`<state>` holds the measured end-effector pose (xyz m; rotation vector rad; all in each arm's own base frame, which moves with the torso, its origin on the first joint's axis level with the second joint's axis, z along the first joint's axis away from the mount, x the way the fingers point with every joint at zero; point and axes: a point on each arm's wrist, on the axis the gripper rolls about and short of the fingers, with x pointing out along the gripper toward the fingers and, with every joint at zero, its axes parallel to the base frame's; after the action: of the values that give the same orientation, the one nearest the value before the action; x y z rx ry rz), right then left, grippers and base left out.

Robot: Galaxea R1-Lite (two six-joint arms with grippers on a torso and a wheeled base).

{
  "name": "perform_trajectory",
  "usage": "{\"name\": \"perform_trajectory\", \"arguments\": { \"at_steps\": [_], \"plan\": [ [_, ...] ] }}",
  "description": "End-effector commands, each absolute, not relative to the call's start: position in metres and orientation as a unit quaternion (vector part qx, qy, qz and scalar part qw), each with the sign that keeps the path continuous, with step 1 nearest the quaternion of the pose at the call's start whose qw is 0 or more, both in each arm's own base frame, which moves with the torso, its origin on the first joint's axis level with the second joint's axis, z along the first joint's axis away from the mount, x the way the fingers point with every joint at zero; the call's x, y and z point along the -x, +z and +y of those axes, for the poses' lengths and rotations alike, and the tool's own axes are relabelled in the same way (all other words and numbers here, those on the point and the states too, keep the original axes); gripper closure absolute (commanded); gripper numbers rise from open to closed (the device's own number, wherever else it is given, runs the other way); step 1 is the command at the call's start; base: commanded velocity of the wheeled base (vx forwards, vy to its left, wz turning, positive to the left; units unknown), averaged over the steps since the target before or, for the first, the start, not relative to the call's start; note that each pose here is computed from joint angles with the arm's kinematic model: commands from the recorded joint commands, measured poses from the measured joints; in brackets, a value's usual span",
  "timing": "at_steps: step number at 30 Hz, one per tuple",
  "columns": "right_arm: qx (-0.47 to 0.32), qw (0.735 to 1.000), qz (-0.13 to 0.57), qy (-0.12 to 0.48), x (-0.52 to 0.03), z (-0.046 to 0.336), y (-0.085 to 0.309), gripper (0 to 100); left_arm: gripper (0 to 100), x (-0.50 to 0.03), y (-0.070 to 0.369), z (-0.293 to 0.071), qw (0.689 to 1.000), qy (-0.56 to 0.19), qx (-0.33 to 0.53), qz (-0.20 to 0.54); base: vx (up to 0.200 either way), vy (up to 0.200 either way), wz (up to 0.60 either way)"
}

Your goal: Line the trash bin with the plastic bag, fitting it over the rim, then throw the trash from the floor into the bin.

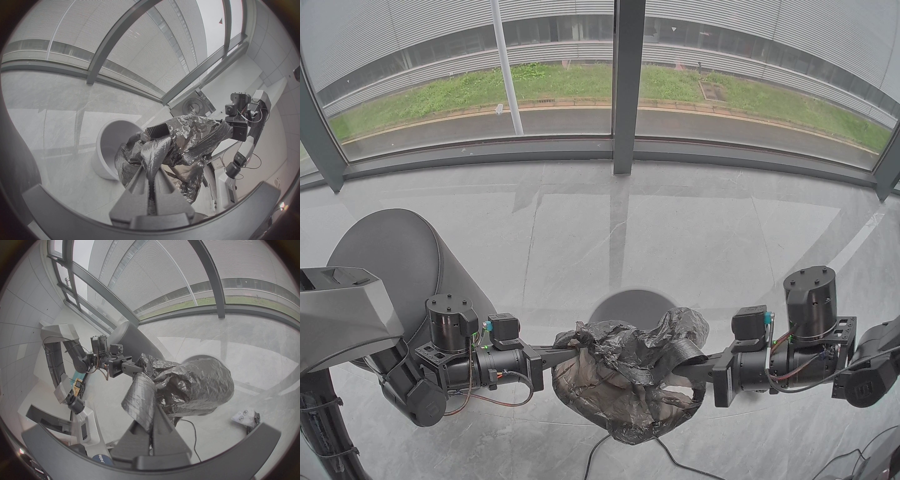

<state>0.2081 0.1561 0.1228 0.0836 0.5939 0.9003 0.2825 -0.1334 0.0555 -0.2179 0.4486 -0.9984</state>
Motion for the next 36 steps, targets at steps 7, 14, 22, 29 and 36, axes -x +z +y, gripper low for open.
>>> {"name": "perform_trajectory", "arguments": {
  "at_steps": [7, 14, 22, 29, 36],
  "plan": [
    [-0.044, 0.853, 0.317, 0.412, -0.250, 0.173, 0.089, 100, 100, -0.310, 0.043, -0.125, 0.857, -0.442, 0.155, 0.215, 0.000, 0.000, 0.00],
    [-0.059, 0.871, 0.335, 0.354, -0.282, 0.146, 0.068, 100, 100, -0.342, 0.033, -0.159, 0.854, -0.437, 0.191, 0.206, 0.000, 0.000, 0.00],
    [-0.065, 0.871, 0.363, 0.325, -0.297, 0.134, 0.045, 100, 100, -0.351, 0.031, -0.182, 0.841, -0.446, 0.222, 0.210, 0.000, 0.000, 0.00],
    [-0.048, 0.885, 0.329, 0.325, -0.335, 0.140, 0.027, 100, 100, -0.360, 0.017, -0.173, 0.851, -0.421, 0.226, 0.218, 0.000, 0.000, 0.00],
    [0.078, 0.906, 0.254, 0.331, -0.369, 0.112, 0.026, 100, 100, -0.355, 0.007, -0.162, 0.867, -0.380, 0.230, 0.225, 0.000, 0.000, 0.00]
  ]
}}
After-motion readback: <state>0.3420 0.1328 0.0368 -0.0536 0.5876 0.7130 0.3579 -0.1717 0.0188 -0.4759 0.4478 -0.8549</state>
